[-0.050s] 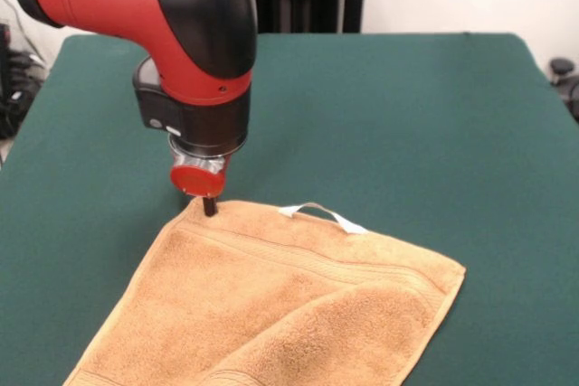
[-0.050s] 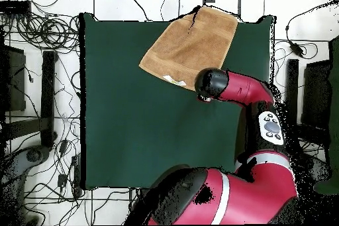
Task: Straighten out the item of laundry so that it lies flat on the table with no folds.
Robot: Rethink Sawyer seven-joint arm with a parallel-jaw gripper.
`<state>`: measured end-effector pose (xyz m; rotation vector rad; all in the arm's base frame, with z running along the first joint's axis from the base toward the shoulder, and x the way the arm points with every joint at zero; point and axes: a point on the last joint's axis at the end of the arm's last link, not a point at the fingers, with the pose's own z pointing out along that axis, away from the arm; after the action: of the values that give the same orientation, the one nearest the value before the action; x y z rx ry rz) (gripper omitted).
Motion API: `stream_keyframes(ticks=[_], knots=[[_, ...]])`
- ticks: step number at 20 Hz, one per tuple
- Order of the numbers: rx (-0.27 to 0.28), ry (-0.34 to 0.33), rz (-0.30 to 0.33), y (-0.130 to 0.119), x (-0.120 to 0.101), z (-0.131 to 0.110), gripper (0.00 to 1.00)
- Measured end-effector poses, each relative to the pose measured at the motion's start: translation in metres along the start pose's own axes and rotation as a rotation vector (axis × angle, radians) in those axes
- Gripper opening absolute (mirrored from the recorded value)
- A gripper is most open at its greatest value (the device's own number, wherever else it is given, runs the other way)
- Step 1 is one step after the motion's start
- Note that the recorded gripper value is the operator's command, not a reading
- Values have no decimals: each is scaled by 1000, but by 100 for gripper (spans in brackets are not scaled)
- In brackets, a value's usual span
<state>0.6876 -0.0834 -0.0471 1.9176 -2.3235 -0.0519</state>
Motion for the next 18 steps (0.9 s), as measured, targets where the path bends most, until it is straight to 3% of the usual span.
stream_keyframes(ticks=[11, 18], knots=[[-27, -4, 7, -3, 0, -1, 0], [-73, -7, 15, -9, 1, -1, 0]])
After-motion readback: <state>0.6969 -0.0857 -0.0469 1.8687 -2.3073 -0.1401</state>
